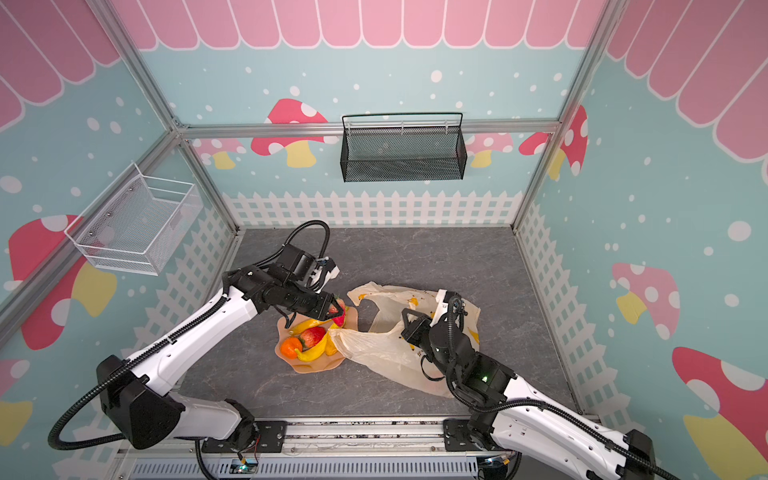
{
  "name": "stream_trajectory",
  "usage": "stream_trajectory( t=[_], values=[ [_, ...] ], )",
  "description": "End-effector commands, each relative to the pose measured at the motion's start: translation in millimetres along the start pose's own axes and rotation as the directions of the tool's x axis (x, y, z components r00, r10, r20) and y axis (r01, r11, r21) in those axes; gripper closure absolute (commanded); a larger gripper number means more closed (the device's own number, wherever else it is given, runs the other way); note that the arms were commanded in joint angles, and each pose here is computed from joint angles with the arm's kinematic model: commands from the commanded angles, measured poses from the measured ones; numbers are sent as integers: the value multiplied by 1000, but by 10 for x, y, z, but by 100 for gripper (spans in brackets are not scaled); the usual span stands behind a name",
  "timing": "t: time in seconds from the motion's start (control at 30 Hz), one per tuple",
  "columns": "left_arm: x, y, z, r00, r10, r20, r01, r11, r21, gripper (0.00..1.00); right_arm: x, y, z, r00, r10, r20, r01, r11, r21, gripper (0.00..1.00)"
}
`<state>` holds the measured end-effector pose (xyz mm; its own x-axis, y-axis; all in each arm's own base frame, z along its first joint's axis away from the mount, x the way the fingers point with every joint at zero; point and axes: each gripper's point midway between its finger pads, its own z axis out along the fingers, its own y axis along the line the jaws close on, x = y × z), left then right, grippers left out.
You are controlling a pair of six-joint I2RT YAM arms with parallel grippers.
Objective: Place the fruits into the plastic bag
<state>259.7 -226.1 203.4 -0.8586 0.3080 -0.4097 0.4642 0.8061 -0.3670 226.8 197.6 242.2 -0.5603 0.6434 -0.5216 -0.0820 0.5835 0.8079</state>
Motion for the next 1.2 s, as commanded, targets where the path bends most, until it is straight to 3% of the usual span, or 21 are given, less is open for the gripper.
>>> stream_trajectory(
  t=[0.0, 0.57, 0.97, 1.17],
  values=[
    [-65, -180, -4, 994, 106, 15, -106, 993, 55, 85, -38, -10, -8, 1000, -5, 16, 5, 1000, 9, 100],
    [377, -692, 294, 965, 247, -91, -218, 943, 251, 89, -29, -5, 27, 1000, -1, 13, 1, 1000, 17, 100],
    [637, -733, 652, 936, 289, -201, -235, 939, 252, 92, -14, -7, 52, 1000, 0, 9, 0, 1000, 23, 100],
    [663, -731, 891, 936, 260, -240, -203, 950, 238, 94, -10, 13, 67, 1000, 2, 6, -2, 1000, 18, 100]
  ],
)
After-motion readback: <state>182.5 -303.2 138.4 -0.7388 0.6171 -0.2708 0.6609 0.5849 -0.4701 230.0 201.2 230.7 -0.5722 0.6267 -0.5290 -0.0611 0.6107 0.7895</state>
